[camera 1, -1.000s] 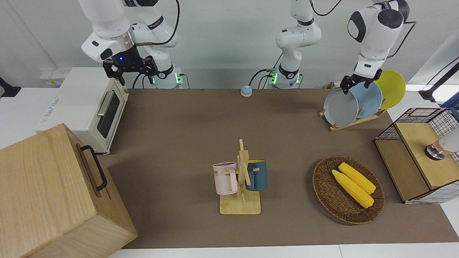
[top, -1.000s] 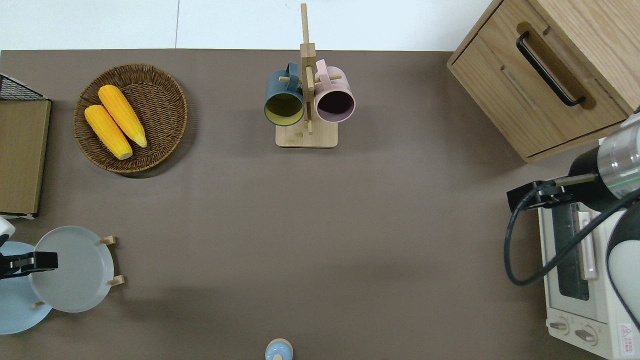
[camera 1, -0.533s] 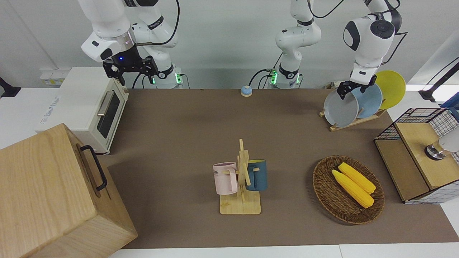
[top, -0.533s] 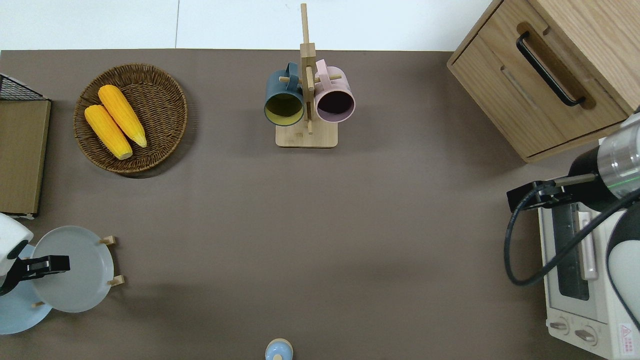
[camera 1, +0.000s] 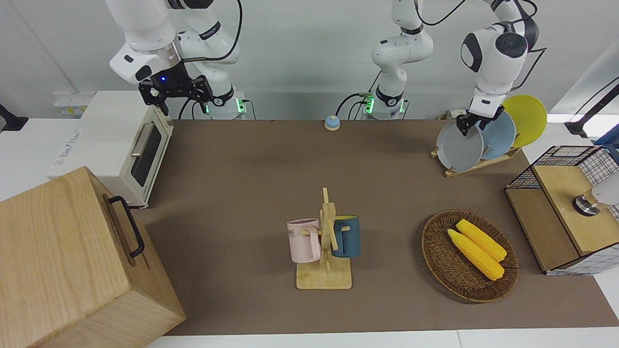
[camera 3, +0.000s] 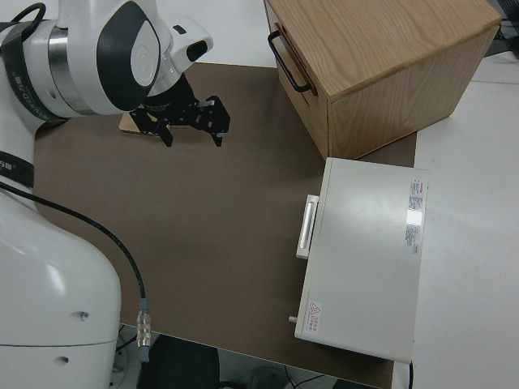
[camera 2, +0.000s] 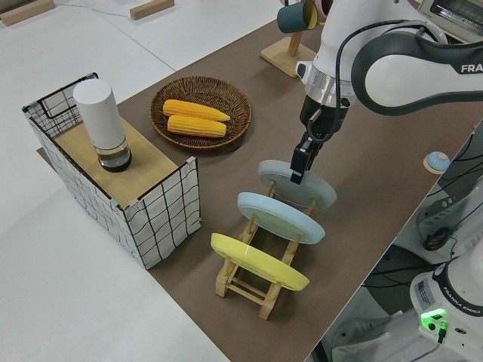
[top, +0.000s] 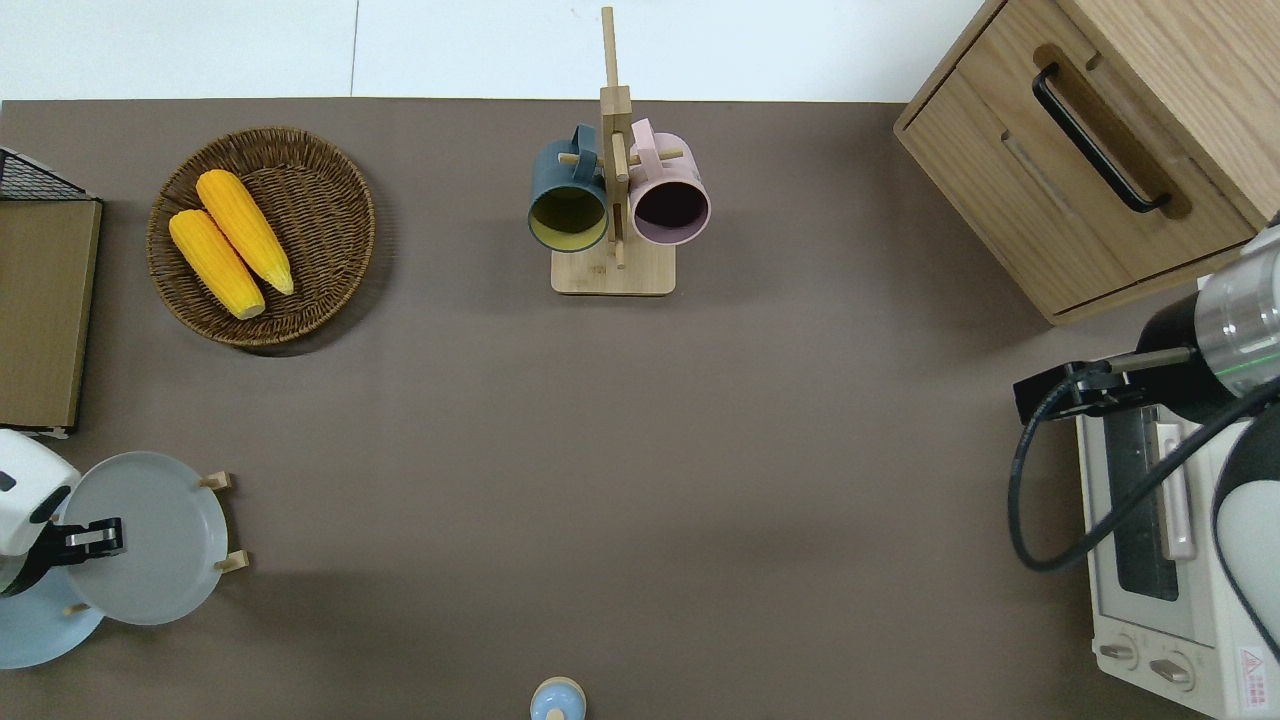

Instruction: Pick gray plate from low plate rack and place it on table with left arm

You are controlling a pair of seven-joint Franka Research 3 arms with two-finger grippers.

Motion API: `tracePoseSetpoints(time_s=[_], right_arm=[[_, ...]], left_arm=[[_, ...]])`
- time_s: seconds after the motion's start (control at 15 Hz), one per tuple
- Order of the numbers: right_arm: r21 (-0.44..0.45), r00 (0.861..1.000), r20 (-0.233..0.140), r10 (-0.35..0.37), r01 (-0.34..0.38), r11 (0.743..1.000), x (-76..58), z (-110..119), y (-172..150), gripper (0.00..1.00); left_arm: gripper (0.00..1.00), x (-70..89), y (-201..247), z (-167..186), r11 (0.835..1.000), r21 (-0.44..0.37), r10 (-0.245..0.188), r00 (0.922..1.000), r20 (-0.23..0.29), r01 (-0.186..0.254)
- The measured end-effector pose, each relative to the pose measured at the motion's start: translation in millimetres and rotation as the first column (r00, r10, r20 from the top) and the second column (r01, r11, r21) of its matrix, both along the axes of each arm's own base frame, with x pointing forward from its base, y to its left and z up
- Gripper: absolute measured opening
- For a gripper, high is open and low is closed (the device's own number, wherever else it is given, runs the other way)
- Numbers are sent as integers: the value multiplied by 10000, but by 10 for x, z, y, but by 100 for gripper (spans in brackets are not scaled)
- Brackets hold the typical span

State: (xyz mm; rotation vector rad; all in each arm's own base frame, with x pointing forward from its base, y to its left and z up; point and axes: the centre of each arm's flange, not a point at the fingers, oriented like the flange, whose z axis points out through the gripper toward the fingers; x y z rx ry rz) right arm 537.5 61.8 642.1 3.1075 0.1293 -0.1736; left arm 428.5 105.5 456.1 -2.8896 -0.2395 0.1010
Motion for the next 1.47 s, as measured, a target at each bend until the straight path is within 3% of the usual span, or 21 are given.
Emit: tracePoseSetpoints(time_s=[0.07,0.13,0.27,0.4,0.47,0.67,1.0,1.47], right_arm=[[0,10000,0,0,0,10000,0,0,0,99],[0,10000,0,0,0,10000,0,0,0,99],[0,10000,0,0,0,10000,0,0,0,99],[0,10000,0,0,0,10000,0,0,0,99],[0,10000,0,0,0,10000,0,0,0,99],[0,10000,0,0,0,10000,0,0,0,99],[0,10000,0,0,0,10000,0,0,0,99],[0,10000,0,0,0,10000,0,0,0,99]], left_arm=[[45,0,0,-14,10000,-5,-3,10000,-24,3],[45,1,0,-28,10000,-10,-4,10000,-49,4],[30,7,4,-47,10000,-11,-7,10000,-62,7],[27,15,7,-57,10000,-10,-16,10000,-51,16],[18,18,8,-57,10000,1,-25,10000,-35,25],[13,27,16,-43,10000,51,-44,10000,35,43],[13,39,15,10,10000,74,-31,10000,57,31],[13,110,-19,754,9993,290,245,9997,-77,-243]])
